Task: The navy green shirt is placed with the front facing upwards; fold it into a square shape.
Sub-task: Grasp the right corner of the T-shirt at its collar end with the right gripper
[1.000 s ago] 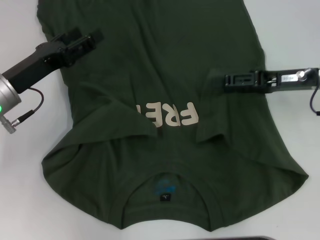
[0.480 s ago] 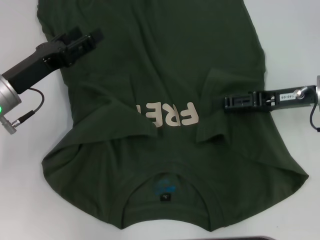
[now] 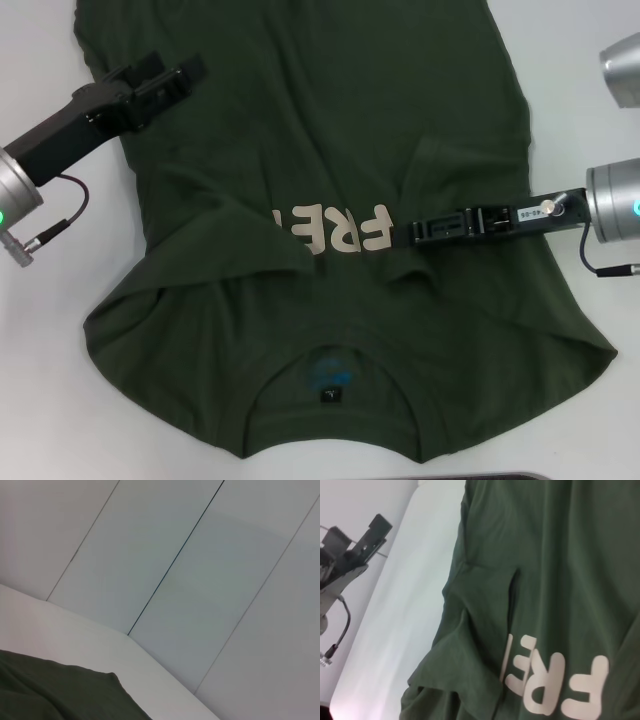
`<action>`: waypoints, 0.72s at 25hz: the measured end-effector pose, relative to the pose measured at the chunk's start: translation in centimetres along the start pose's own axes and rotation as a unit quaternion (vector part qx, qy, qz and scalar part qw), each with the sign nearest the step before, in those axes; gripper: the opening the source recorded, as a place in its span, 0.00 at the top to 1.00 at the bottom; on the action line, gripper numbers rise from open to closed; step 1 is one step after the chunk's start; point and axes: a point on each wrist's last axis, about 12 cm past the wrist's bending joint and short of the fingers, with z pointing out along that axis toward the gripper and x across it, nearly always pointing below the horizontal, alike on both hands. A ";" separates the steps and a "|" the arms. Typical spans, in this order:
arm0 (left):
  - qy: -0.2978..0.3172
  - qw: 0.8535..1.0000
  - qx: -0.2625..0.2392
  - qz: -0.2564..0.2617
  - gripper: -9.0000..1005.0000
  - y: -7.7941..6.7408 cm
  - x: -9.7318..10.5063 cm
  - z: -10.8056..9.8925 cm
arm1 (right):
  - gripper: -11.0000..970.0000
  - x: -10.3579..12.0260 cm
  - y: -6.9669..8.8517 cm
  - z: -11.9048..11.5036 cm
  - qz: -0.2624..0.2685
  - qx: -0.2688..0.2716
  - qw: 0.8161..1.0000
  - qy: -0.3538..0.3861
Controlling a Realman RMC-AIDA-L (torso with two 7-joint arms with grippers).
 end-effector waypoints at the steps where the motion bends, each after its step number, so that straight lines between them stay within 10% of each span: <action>1: 0.000 1.000 0.000 0.000 0.12 0.0 0.0 0.0 | 0.19 -0.1 0.1 0.1 -0.001 -0.002 1.000 0.001; 18: 0.067 0.997 0.021 0.038 0.12 0.3 -0.1 -0.6 | 0.19 -1.7 -0.3 -5.1 -0.023 -0.043 0.991 -0.123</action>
